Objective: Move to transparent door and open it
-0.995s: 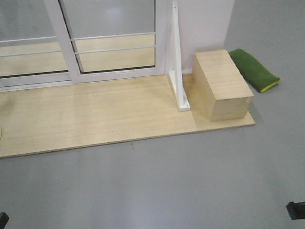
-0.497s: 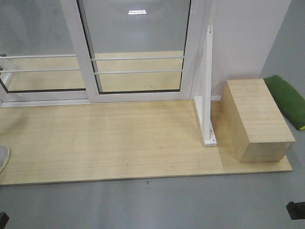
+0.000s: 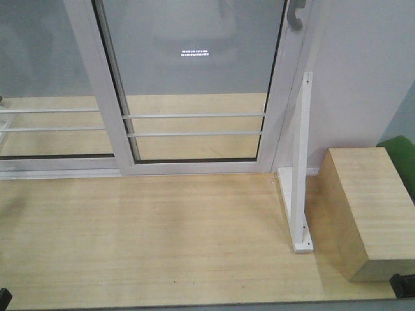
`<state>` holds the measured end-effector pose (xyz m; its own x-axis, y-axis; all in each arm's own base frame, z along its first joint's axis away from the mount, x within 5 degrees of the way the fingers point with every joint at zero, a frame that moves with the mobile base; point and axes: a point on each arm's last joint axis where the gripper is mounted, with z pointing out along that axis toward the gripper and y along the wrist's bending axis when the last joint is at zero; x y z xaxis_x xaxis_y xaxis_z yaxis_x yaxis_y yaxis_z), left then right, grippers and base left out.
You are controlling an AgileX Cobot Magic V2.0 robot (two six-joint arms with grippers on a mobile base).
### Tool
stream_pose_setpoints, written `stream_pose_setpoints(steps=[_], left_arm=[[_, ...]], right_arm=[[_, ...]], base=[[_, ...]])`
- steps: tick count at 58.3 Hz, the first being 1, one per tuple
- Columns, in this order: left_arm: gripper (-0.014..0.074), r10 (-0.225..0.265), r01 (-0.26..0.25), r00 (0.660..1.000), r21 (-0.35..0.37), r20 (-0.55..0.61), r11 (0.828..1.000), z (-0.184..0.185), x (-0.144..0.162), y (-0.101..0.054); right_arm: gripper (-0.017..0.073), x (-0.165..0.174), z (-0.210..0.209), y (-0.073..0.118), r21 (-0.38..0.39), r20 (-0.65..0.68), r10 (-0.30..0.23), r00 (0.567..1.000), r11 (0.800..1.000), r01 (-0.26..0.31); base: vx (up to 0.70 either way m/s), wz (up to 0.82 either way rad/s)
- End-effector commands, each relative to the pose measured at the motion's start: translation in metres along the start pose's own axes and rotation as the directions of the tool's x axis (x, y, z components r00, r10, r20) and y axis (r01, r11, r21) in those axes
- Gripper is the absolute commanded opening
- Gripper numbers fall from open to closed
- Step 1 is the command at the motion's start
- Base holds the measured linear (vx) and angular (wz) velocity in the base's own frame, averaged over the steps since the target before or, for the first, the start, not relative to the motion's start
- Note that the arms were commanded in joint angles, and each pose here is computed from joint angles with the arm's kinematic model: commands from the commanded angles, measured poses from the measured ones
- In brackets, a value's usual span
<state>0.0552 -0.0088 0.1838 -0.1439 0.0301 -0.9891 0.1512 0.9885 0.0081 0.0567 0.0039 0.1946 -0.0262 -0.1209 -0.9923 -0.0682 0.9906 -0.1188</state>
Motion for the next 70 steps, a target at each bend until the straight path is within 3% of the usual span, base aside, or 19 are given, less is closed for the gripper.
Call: stream_pose_setpoints(steps=[1,70], left_arm=[[0.0002,-0.012,0.012,0.996,-0.004,0.087,1.000,-0.0006,-0.0055,0.0004],[0.0002,-0.012,0.012,0.996,-0.004,0.087,1.000,-0.0006,-0.0055,0.0004]], right_arm=[[-0.0001,-0.0066,-0.0014,-0.0013,0.018,0.091,-0.011,0.996,1.000,0.009],[-0.0001,-0.0066,-0.0014,-0.0013,0.018,0.091,-0.011,0.996,1.000,0.009]], base=[[0.44,0.01],[0.30,0.01]])
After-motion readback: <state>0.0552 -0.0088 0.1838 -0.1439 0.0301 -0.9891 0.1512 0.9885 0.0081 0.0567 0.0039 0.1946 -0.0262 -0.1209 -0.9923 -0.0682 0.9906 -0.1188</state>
